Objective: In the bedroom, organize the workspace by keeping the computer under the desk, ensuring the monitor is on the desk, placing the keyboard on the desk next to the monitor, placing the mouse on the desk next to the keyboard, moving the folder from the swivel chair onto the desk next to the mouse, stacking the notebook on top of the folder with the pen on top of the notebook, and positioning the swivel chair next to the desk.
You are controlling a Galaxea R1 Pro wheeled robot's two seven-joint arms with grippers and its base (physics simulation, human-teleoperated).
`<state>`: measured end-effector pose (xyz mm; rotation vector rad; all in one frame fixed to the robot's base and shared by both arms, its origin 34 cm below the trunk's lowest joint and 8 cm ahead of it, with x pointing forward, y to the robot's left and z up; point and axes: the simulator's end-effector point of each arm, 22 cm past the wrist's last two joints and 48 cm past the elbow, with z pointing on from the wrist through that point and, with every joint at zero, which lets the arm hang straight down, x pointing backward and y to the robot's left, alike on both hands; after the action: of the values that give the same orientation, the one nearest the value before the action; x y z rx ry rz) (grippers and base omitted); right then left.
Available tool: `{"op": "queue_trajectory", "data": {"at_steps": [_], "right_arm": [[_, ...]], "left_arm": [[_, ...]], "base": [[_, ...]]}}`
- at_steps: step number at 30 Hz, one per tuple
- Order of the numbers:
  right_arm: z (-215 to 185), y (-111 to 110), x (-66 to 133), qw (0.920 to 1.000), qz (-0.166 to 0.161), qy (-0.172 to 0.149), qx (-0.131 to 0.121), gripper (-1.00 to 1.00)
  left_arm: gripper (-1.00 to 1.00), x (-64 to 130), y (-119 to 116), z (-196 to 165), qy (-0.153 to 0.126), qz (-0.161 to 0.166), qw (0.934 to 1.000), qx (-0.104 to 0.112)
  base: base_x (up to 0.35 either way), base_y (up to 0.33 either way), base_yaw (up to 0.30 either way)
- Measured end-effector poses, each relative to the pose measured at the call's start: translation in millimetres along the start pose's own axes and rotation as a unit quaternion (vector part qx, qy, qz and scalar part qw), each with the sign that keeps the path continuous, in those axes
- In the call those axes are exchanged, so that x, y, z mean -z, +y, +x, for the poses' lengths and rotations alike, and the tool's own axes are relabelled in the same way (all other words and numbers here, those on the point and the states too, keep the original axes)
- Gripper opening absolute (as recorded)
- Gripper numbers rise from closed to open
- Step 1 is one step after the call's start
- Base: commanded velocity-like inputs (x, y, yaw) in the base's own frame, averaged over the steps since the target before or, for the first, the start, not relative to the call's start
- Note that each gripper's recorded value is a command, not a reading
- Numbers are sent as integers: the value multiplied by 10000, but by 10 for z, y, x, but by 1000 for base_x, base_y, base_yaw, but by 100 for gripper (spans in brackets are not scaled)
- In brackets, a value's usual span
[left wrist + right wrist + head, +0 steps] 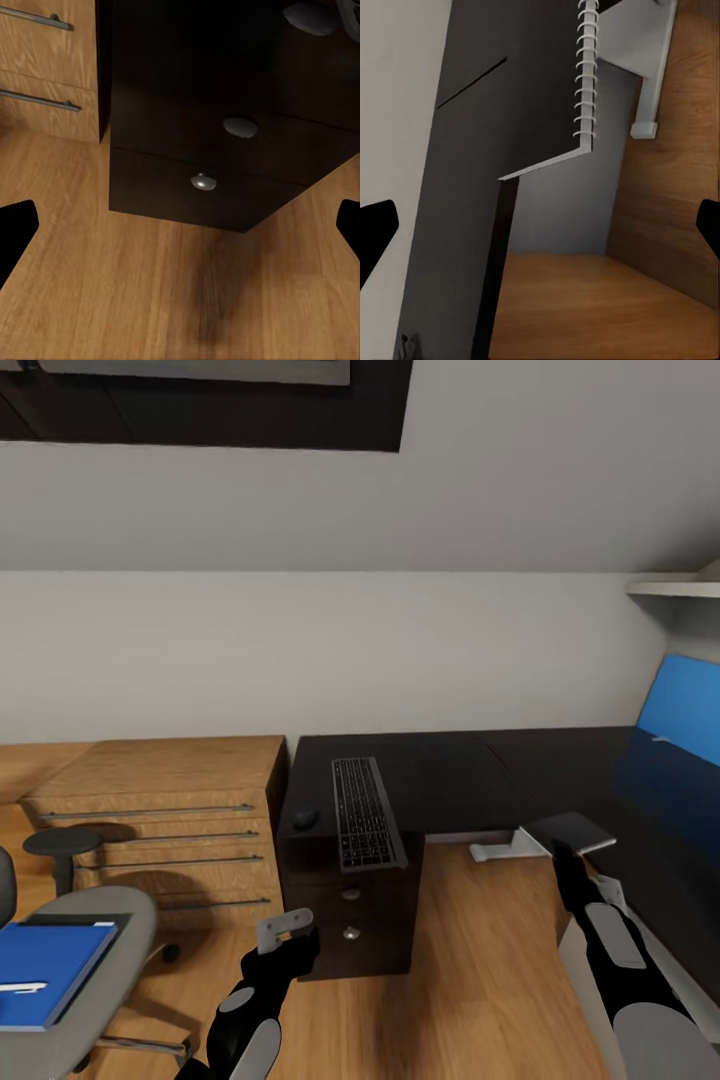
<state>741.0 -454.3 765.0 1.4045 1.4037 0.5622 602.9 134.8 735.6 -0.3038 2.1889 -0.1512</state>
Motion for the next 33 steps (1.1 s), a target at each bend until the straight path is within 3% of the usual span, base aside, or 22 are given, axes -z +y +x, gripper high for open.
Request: {"op": "queue_trajectory", "data": {"at_steps": [16, 27, 33], "right_arm": [[-193, -443, -107, 9994, 172, -272, 101, 100], [-182, -432, -107, 9995, 149, -265, 68, 100], [-90, -431, -102, 9996, 148, -194, -124, 100]], "left_arm": [[100, -151, 62, 255, 5, 9, 10000, -2], [100, -152, 59, 254, -2, 18, 10000, -11], [100, -151, 51, 254, -5, 37, 10000, -19]], "base": [[0, 0, 0], [0, 0, 0], [0, 0, 0]]}}
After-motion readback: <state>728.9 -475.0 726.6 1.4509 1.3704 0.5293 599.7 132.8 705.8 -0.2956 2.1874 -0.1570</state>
